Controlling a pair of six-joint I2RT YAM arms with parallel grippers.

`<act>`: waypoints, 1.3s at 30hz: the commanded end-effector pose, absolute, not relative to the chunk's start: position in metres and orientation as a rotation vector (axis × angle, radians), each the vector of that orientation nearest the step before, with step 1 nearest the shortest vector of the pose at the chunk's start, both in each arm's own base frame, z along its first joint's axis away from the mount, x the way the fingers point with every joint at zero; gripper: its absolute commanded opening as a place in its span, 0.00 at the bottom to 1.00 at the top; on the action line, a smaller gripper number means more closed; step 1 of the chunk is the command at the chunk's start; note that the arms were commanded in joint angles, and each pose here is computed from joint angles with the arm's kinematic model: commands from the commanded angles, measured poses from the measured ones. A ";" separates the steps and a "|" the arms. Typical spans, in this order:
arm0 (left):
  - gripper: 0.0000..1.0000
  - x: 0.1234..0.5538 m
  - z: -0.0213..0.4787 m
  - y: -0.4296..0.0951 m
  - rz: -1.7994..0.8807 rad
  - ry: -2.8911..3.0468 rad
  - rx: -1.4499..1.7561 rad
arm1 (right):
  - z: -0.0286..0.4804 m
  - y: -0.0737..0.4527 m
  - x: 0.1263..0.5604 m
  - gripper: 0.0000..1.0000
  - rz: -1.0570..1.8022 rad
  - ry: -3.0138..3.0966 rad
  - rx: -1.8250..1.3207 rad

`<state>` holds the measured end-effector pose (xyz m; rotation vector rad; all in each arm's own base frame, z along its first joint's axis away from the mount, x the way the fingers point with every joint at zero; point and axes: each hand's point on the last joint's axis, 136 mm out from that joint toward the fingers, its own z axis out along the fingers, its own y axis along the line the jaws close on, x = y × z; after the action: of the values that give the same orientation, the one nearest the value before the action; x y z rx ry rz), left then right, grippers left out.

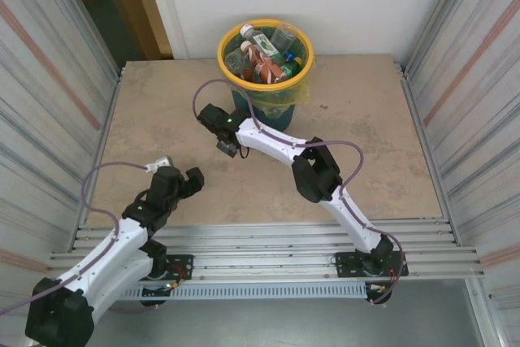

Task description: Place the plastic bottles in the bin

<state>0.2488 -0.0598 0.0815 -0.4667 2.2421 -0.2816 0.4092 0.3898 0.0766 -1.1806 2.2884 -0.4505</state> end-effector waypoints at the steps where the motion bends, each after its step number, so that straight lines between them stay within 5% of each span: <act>1: 0.99 0.252 0.083 -0.057 -0.273 2.227 -0.483 | 0.065 0.387 0.411 0.86 -0.450 2.324 -1.205; 19: 0.99 0.253 0.082 -0.058 -0.274 2.232 -0.481 | 0.027 0.390 0.394 0.77 -0.377 2.424 -1.267; 25: 0.99 0.254 0.082 -0.058 -0.276 2.230 -0.481 | 0.025 0.395 0.382 0.65 -0.361 2.433 -1.299; 39: 0.99 0.254 0.083 -0.058 -0.280 2.228 -0.481 | 0.098 0.436 0.331 0.47 -0.181 2.332 -1.285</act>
<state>0.2517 -0.0594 0.0797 -0.4736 2.2426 -0.2776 0.3475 0.4260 0.0445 -1.3412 2.3719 -0.2839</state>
